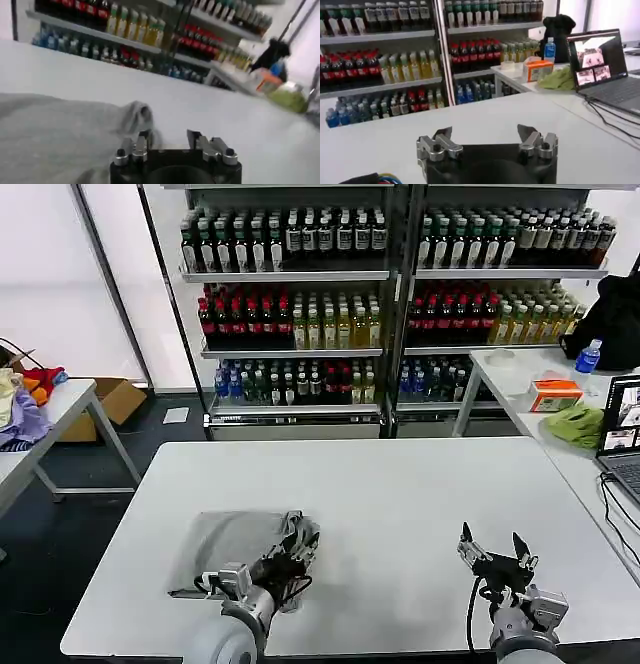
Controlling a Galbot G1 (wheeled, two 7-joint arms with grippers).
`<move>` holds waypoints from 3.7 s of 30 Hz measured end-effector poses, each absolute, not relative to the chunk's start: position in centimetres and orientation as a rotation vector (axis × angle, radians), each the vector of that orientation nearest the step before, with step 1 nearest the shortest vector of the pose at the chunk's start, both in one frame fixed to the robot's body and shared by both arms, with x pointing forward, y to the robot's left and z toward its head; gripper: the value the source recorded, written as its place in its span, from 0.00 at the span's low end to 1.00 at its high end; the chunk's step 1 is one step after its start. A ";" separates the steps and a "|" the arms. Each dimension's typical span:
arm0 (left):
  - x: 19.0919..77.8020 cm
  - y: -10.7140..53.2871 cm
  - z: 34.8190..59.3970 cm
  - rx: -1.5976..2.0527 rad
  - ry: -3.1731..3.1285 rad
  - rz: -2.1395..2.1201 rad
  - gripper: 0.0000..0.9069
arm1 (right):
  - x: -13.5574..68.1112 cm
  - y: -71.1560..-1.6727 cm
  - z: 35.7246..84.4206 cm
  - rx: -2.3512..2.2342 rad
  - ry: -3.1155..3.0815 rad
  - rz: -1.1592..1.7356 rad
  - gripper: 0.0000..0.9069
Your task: Fold and organize the clothes.
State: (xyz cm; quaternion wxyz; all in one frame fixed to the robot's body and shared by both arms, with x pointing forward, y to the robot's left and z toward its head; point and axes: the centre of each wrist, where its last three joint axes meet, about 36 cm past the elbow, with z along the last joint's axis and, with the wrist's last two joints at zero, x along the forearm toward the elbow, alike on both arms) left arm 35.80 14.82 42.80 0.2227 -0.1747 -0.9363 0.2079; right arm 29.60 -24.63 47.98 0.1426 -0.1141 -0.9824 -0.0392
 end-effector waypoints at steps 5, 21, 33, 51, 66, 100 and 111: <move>36.1 15.7 45.7 -0.508 -2.596 0.801 1.00 | 29.9 -24.5 47.8 -0.311 -2.835 -0.108 1.00; 36.4 24.6 45.3 -0.107 -2.829 0.402 1.00 | 31.3 -23.6 47.2 -0.224 -2.850 -0.092 1.00; 35.7 27.1 43.5 -0.017 -2.823 0.181 1.00 | 31.6 -23.5 47.0 -0.209 -2.845 -0.076 1.00; 36.0 28.9 39.9 0.029 -2.736 0.099 1.00 | 31.6 -23.3 46.8 -0.205 -2.841 -0.080 1.00; 36.2 29.5 38.1 0.020 -2.664 0.142 0.01 | 31.8 -23.1 46.8 -0.189 -2.848 -0.082 1.00; 34.8 33.6 43.0 0.164 -2.775 0.128 0.00 | 32.4 -22.3 46.3 -0.171 -2.838 -0.085 1.00; 34.9 38.6 47.2 0.278 -2.864 -0.002 0.00 | 32.1 -22.2 46.1 -0.190 -2.833 -0.090 1.00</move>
